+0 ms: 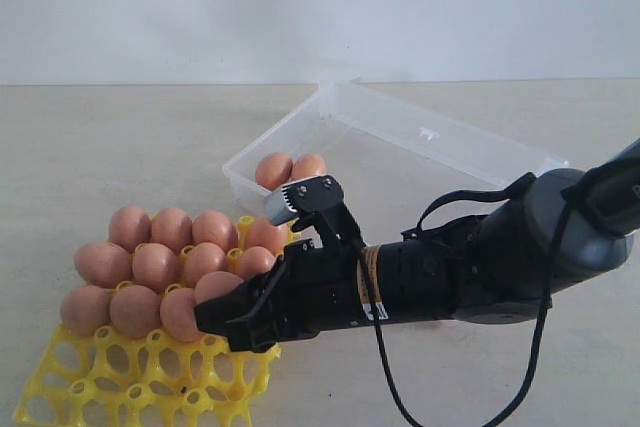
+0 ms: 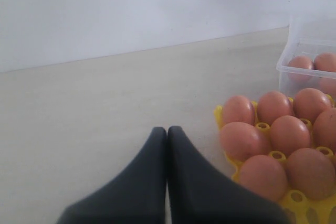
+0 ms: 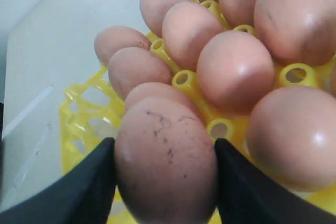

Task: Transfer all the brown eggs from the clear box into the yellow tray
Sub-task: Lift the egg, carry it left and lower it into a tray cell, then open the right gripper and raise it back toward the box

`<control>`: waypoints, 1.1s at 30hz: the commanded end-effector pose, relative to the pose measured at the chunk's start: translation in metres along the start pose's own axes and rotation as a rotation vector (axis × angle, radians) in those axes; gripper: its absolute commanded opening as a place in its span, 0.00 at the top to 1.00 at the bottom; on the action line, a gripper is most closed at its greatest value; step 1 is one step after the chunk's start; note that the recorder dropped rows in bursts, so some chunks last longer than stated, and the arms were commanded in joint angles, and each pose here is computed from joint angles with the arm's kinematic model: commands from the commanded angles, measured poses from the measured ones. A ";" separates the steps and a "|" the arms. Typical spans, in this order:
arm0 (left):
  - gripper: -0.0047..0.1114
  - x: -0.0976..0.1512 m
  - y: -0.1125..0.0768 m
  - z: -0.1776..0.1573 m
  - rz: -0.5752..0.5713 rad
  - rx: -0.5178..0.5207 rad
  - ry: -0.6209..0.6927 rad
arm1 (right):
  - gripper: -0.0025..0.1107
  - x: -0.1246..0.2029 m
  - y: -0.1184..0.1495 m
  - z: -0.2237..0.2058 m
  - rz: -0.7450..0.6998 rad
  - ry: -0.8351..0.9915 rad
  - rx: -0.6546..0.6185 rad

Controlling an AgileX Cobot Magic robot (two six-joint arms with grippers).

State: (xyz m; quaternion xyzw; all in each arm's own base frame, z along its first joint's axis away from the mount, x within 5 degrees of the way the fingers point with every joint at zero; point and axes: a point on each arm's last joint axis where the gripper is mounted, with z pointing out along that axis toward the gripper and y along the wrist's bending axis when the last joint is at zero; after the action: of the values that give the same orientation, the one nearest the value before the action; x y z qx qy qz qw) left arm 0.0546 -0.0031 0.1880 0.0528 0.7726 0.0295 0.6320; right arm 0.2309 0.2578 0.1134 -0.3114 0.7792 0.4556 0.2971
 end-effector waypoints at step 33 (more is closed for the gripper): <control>1.00 0.000 0.000 0.000 0.007 0.005 -0.010 | 0.36 -0.010 0.006 -0.003 -0.213 -0.054 -0.010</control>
State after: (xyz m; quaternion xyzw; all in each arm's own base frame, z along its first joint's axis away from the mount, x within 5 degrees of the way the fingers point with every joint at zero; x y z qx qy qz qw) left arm 0.0546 -0.0031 0.1880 0.0528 0.7726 0.0295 0.6320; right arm 0.2320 0.2579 0.1142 -0.3809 0.7448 0.4249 0.3459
